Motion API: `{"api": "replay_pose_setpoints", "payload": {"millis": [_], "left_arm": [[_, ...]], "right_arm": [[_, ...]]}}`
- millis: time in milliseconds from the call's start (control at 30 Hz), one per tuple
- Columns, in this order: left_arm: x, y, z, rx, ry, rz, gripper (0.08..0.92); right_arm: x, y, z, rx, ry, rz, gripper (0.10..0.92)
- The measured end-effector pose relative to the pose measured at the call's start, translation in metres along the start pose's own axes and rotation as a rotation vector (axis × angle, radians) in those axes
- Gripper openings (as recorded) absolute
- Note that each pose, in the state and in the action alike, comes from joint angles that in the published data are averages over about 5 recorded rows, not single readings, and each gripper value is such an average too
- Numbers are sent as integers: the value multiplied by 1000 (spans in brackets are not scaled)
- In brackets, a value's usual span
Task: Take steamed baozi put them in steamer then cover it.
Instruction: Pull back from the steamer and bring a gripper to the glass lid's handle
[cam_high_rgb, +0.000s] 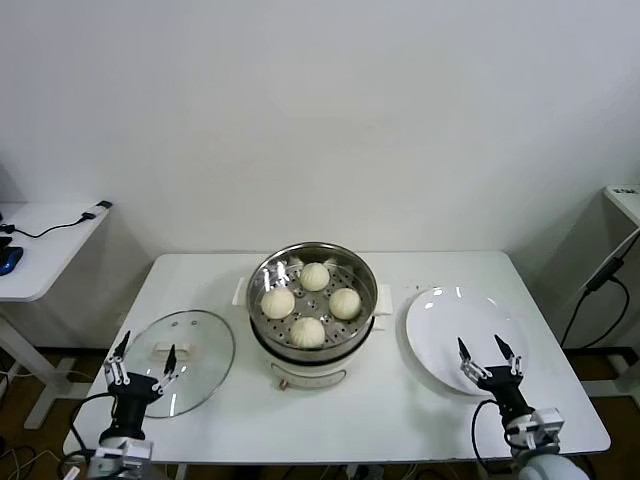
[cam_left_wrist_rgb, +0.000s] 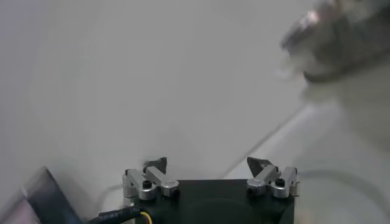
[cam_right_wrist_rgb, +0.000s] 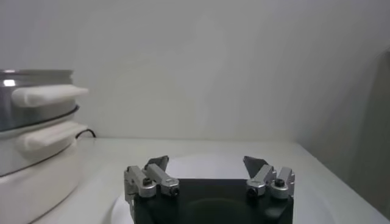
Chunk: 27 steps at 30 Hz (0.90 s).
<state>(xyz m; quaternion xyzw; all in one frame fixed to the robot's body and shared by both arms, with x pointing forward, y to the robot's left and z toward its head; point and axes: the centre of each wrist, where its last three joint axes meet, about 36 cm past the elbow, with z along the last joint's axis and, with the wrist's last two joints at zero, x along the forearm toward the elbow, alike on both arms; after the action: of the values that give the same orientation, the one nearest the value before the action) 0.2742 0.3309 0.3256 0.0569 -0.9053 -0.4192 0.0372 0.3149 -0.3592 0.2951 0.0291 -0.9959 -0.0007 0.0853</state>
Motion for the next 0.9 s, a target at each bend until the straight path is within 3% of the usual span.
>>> {"api": "replay_pose_setpoints", "payload": {"millis": [167,367,900], "left_arm": [[-3,-18,37,-273,-30,-11,823],[-6,-37,68,-476,-51,10,823],[-45,-47,91,-703,-74,10,823]], "right_arm": [[11,9,6,-6,12,20,823],[20,12,7,0,18,45,823],[36,12,11,19,23,82,823]]}}
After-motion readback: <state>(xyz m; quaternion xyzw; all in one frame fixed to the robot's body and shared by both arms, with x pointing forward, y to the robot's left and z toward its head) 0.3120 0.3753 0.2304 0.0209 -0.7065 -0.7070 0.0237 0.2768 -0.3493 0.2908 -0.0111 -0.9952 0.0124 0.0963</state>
